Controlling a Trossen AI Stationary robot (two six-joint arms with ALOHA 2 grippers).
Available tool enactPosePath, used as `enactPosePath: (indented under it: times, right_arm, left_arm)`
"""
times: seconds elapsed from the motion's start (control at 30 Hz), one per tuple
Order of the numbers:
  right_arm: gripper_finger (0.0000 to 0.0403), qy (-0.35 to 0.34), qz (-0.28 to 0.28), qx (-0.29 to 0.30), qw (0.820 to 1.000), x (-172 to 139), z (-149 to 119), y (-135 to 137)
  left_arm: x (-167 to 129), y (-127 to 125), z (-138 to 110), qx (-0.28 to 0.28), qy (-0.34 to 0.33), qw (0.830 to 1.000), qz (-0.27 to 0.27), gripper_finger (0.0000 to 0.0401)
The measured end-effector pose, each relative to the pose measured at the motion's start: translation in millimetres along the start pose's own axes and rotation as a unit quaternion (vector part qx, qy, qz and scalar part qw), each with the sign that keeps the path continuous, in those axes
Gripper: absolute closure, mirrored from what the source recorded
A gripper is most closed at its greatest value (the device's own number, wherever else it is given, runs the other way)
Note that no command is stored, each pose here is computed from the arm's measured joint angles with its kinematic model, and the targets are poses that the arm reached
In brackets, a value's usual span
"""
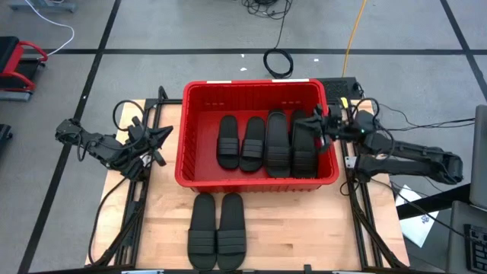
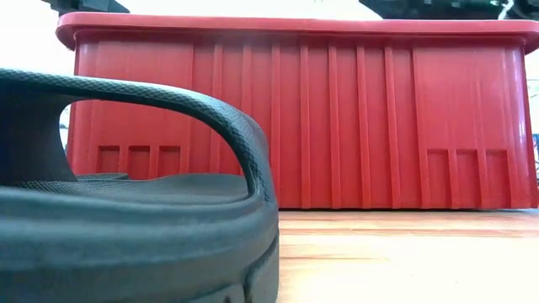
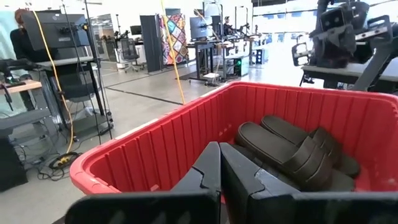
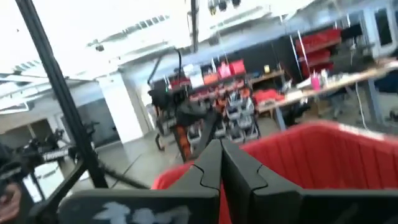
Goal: Pick and place slides into bin
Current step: Put the black slides into the red bin
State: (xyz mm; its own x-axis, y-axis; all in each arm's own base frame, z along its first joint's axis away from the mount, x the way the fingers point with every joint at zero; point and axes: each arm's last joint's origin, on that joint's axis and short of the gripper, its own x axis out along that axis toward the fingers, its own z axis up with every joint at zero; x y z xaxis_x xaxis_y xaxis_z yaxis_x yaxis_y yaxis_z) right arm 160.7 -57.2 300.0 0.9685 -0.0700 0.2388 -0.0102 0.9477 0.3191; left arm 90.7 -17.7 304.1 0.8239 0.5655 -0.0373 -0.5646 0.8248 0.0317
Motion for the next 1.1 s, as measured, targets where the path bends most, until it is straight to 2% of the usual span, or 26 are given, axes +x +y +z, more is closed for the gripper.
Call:
enactPosePath:
  times: [0.1,0.17,0.3,0.37,0.5,0.67,0.77,0.93,1.03,1.1]
  right_arm:
    - [0.0403,0.028,-0.012,0.002,1.0,-12,-9,3]
    - [0.0403,0.033,-0.031,-0.017,0.999,-19,-8,5]
    - [0.0403,-0.01,-0.067,-0.074,0.995,-32,3,11]
    - [0.0403,-0.026,-0.067,-0.077,0.994,-37,7,14]
    - [0.0403,-0.041,-0.045,-0.026,0.998,-43,10,20]
    - [0.0403,-0.022,0.015,0.011,1.0,-39,4,36]
    - [0.0403,-0.022,0.02,-0.004,1.0,-38,2,44]
    - [0.0403,-0.028,0.03,-0.066,0.997,-43,3,49]
    - [0.0403,-0.042,0.037,-0.073,0.996,-48,7,51]
    - [0.0403,-0.045,0.054,-0.076,0.995,-52,9,53]
  left_arm:
    - [0,-1,0,0.015,0.0,1.0,-0.013,0.04]
    - [0,-2,0,0.017,0.001,1.0,-0.025,0.04]
    - [0,-2,-1,-0.006,0.004,0.999,-0.032,0.04]
    - [0,-2,-2,-0.012,0.007,0.999,-0.033,0.04]
    - [0,-2,-6,0.007,0.02,0.999,-0.033,0.04]
    - [0,-2,-8,0.014,0.025,0.999,-0.039,0.04]
    - [0,-4,-6,0.02,0.02,0.997,-0.069,0.04]
    - [3,-20,13,0.052,-0.054,0.98,-0.182,0.04]
    - [10,-35,32,0.047,-0.073,0.978,-0.187,0.04]
    - [17,-46,44,0.062,-0.058,0.981,-0.176,0.04]
